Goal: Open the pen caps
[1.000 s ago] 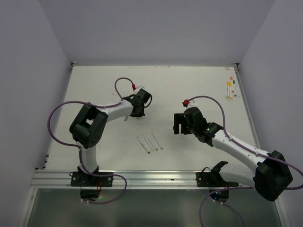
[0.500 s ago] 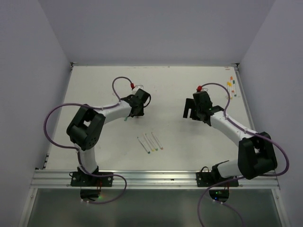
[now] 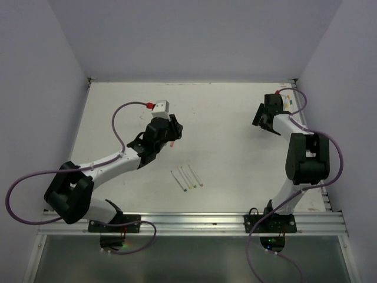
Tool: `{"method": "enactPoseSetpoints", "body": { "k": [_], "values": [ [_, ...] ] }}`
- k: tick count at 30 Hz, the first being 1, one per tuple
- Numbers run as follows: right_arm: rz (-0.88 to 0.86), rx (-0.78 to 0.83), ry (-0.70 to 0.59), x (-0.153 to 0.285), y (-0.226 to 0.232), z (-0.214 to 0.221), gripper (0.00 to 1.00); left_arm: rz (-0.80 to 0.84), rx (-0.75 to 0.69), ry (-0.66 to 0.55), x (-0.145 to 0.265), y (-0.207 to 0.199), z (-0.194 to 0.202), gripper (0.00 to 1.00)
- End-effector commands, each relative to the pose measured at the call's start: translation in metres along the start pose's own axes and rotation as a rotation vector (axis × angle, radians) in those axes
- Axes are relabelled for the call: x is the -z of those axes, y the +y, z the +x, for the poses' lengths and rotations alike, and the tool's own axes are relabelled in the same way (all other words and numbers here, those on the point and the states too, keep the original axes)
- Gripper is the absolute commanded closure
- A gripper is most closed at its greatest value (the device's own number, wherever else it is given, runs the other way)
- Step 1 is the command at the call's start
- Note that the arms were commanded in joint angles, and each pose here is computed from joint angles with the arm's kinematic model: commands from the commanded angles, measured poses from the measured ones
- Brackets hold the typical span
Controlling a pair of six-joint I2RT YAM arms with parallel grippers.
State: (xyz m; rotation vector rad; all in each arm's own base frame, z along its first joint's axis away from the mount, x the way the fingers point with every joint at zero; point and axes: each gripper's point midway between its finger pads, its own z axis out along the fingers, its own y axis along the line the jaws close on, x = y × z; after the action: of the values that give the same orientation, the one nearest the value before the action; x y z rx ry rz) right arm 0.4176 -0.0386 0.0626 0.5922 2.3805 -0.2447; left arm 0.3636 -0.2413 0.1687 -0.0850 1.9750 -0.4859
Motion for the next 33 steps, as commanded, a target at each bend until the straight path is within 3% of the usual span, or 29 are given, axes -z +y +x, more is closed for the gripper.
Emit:
{"method": "enactPoseSetpoints", "body": {
  "k": [1,6,13,20,33],
  "values": [
    [0.060,-0.027,-0.145,-0.019,-0.009,-0.059,0.15,0.128,0.128,-0.082,0.004,-0.015,0.004,0.56],
    [0.104,-0.028,-0.168,-0.050,-0.015,-0.088,0.15,0.172,0.122,-0.054,0.012,-0.019,0.033,0.56],
    [0.145,0.022,-0.196,-0.073,-0.014,-0.124,0.15,0.189,0.121,-0.054,0.017,-0.021,0.035,0.55],
    [0.154,0.024,-0.142,-0.101,-0.031,-0.123,0.15,0.165,0.132,-0.098,0.029,-0.010,0.029,0.53],
    [0.121,0.041,-0.069,-0.116,-0.037,-0.115,0.16,0.186,0.137,-0.107,0.029,-0.014,0.026,0.51]
  ]
}}
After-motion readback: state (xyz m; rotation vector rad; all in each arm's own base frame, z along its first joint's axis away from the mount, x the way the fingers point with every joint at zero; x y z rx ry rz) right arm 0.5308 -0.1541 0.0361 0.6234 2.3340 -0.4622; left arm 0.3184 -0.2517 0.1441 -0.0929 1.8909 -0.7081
